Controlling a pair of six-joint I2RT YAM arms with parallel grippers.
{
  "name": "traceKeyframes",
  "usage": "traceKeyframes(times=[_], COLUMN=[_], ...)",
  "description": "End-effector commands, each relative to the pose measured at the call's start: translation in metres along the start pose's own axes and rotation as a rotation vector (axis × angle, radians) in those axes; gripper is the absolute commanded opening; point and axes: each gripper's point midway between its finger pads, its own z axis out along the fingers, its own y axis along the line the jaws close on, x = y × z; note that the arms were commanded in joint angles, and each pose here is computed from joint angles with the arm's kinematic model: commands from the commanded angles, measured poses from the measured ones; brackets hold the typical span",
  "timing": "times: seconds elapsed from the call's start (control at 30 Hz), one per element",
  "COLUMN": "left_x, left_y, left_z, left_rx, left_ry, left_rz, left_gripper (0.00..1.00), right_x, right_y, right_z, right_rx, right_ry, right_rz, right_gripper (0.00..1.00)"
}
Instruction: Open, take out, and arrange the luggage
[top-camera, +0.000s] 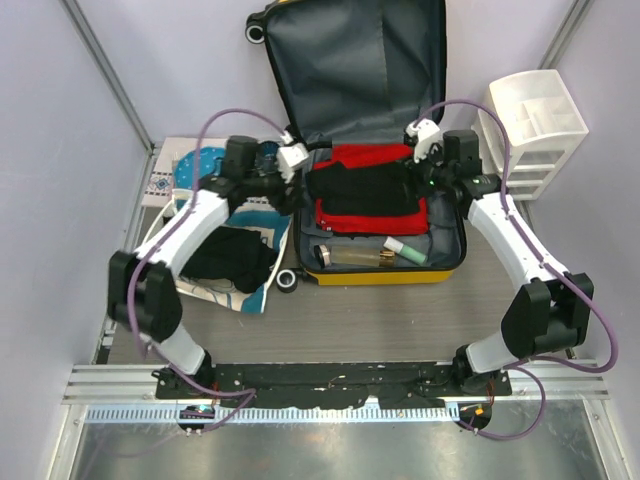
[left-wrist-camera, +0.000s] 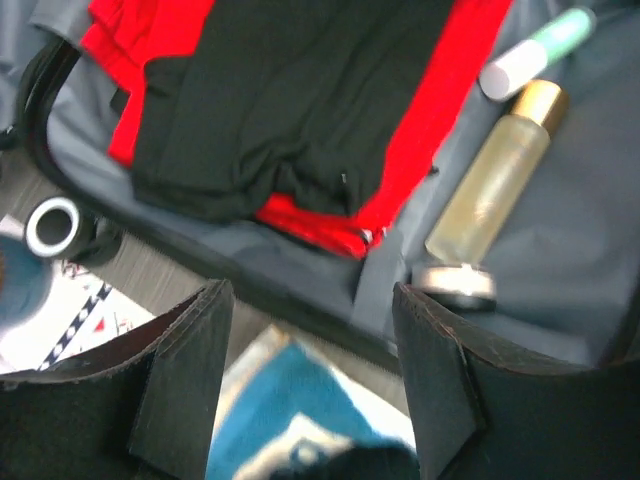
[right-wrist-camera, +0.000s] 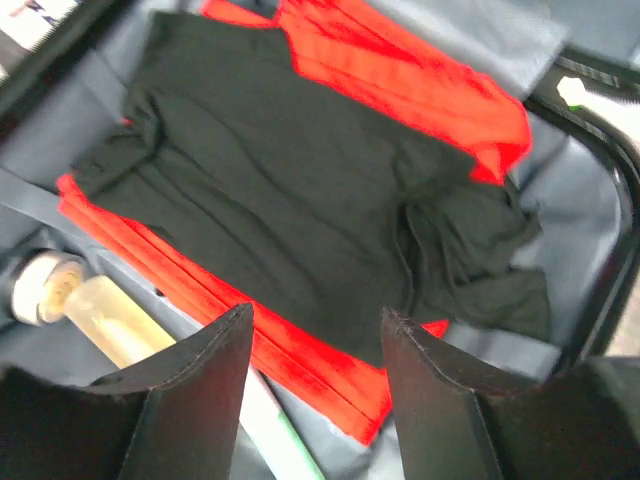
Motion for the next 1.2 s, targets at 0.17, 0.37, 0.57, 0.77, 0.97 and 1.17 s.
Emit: traceKeyframes(times=[0.17, 0.37, 0.57, 0.77, 0.97, 1.17], left_x=[-0.037, -0.027, -0.011, 0.012, 0.017, 0.015], left_y=[0.017, 0.015, 0.001, -0.009, -0.012, -0.021], left_z=[0.114, 0.134, 0.132, 0.123, 0.116, 0.117], left_rx=[-0.109, -0.125, -0.116, -0.122, -0.129, -0.092], left_ry=[0.023, 0.073, 0.147, 0.220, 0.248, 0.243], left_rz=[-0.041, -0.105, -0.124, -0.173, -0.195, -0.240], left_gripper=[0.63, 0.63, 0.63, 0.64, 0.65, 0.56], right_x=[0.056, 0.078, 0.091, 0.103, 0.110, 0.121], right_y=[-0.035, -0.048, -0.065, -0.060, -0.055, -0.050], right_z=[-0.001, 0.017, 0.020, 0.022, 0.033, 0.040], right_rx=[0.039, 0.061, 0.078, 0.041, 0.009, -0.018], right_ry=[0.159, 0.210, 0.229, 0.251, 0.261, 0.286], right_rz=[-0.022, 0.021, 0.099, 0.122, 0.188, 0.223], right_gripper=[0.53, 0.59, 0.62, 0.60, 0.55, 0.54])
